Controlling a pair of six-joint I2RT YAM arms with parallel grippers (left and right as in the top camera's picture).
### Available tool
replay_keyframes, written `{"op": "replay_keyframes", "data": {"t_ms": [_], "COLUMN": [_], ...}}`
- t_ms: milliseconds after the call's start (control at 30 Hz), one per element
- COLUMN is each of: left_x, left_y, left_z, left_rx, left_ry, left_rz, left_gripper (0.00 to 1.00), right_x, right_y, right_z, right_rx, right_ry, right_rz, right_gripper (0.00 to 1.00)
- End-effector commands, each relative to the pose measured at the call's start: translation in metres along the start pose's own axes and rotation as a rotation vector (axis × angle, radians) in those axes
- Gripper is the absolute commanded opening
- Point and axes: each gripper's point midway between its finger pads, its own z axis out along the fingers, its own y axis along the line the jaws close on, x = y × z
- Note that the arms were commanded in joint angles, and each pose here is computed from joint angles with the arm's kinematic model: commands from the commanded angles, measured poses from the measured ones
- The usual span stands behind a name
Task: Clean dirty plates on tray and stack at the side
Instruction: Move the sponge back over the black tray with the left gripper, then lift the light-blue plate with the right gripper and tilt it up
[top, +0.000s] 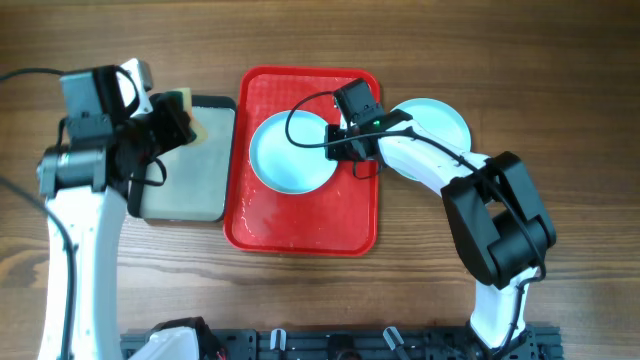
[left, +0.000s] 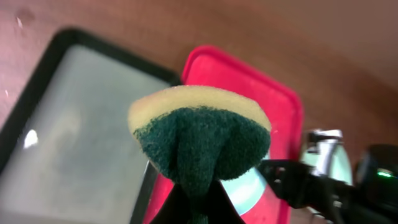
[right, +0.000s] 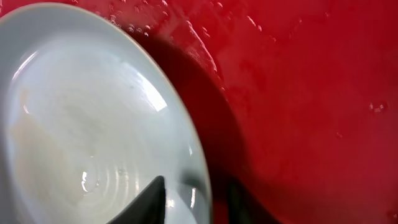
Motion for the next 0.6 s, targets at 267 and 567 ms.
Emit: {"op": "replay_keyframes", "data": {"t_ms": [267,567], "left_x": [-0.022,-0.046], "left_y": [-0.024,-0.045], "left_z": [-0.068,-0.105], "left_rx": [0.052,0.127], "left_ry": [-0.234,-0.410], "left_rz": [0.064,0.087], "left_gripper": [0.04,0.04], "right_x": [-0.011,-0.071], "right_y": [0.007,0.035], "right_z": [0.006,-0.032], "right_rx": [-0.029,-0.051], "right_ry": [-0.045,-0.258], "right_rz": [0.044,-0.045], "right_gripper": [0.04,0.05]}}
